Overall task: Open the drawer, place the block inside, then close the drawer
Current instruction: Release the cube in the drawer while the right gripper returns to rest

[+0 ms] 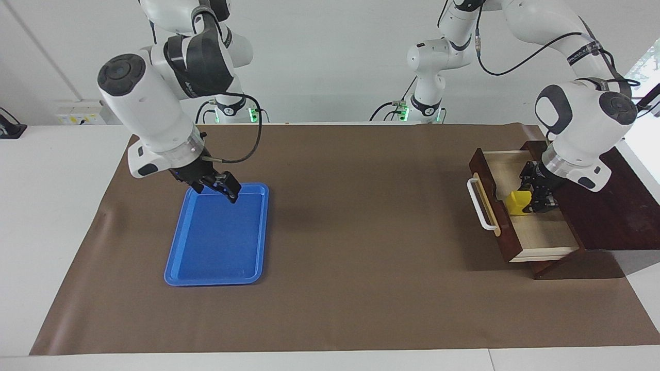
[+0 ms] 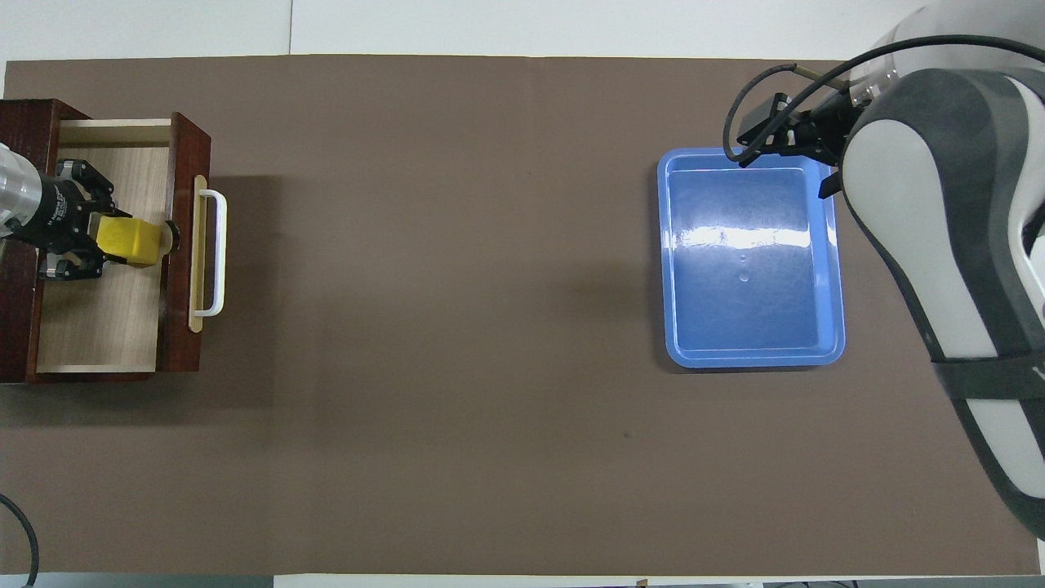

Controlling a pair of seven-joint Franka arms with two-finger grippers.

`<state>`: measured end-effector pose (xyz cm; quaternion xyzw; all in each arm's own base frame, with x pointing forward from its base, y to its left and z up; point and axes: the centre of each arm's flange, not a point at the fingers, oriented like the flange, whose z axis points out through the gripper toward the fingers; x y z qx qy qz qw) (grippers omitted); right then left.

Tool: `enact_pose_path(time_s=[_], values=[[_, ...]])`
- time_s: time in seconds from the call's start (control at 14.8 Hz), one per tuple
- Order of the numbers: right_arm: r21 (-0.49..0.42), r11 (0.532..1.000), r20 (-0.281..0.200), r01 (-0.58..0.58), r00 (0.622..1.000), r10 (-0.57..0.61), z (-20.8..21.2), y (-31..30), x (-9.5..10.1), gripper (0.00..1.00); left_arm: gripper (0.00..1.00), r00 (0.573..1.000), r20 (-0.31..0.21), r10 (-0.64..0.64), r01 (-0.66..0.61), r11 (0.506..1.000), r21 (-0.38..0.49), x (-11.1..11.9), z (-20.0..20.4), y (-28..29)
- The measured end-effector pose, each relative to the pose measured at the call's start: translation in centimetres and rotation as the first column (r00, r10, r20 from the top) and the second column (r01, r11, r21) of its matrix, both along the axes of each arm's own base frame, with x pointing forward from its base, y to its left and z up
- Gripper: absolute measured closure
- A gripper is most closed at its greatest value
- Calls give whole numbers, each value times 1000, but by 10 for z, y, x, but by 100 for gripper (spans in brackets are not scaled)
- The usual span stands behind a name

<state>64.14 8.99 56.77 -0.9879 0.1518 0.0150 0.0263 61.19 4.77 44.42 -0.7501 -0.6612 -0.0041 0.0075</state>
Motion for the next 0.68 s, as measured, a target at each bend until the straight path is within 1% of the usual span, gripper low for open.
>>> enact_pose_path(time_s=[0.14, 0.27, 0.34, 0.41, 0.47, 0.61, 0.68], values=[[-57, 995, 18, -82, 996, 83, 17, -5, -18, 0, 44, 1000, 0, 0, 0, 1000, 0, -4, 1, 0], [-85, 983, 17, -160, 987, 162, 26, -10, -38, 0, 44, 1000, 1, 0, 0, 1000, 1, -6, 2, -1], [-88, 978, 15, -187, 982, 189, 28, -14, -48, 0, 38, 1000, 4, -1, 1, 1000, 1, -6, 4, -1], [-90, 976, 16, -199, 979, 202, 28, -20, -58, 0, 29, 1000, 11, -1, 1, 1000, 1, -5, 10, -1], [-90, 975, 18, -203, 979, 205, 27, -26, -67, 0, 19, 1000, 18, -2, 2, 1000, 0, -2, 21, -2], [-91, 975, 25, -205, 978, 208, 24, -34, -87, 0, 0, 1000, 30, 6, -5, 1000, -20, 2, 56, -11], [-91, 975, 24, -205, 978, 208, 24, -35, -96, 0, 0, 999, 37, 18, -17, 1000, -26, 4, 70, -24]])
